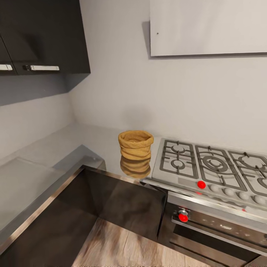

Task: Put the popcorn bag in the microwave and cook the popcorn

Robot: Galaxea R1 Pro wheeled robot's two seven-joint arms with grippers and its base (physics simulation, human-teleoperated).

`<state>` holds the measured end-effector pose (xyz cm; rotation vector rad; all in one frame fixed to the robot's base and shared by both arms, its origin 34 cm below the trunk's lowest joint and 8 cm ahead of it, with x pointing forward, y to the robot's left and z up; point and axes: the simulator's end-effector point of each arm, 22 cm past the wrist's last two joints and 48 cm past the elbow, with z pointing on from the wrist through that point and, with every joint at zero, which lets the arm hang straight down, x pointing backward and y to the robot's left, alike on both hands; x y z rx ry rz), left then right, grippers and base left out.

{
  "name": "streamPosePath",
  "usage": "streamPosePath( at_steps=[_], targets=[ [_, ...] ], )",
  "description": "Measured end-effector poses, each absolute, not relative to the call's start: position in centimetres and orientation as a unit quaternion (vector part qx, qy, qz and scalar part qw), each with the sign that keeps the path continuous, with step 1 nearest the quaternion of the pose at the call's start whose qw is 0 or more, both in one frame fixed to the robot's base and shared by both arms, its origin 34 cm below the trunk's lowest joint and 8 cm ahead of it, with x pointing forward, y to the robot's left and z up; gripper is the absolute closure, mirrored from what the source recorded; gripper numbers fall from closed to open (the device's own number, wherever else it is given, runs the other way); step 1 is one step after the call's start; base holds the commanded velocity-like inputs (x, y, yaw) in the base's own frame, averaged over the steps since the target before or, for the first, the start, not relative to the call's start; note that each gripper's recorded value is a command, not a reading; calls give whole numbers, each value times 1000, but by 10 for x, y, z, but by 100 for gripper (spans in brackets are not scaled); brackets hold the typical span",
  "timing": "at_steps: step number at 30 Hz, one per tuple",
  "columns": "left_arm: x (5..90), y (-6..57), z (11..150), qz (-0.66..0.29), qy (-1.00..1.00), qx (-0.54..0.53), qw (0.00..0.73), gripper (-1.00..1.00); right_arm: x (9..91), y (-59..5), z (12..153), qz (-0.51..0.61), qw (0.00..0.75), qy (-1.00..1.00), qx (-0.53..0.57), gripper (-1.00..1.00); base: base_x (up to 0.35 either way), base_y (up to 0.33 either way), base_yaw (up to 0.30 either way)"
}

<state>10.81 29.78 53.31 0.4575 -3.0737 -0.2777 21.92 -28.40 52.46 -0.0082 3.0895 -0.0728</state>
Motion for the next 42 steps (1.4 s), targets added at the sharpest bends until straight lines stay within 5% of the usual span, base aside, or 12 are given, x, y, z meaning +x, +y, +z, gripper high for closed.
streamPosePath(
  at_steps=[32, 42],
  targets=[
    [95, 298, 534, -92, -985, 145, 27, -100, 207, -285, 522, -24, 10, 1000, -6, -100, -1, 0, 0],
    [95, 297, 534, -91, -985, 146, 28, -100, 207, -285, 522, -24, 10, 1000, -6, -100, -273, 0, 0]
  ],
)
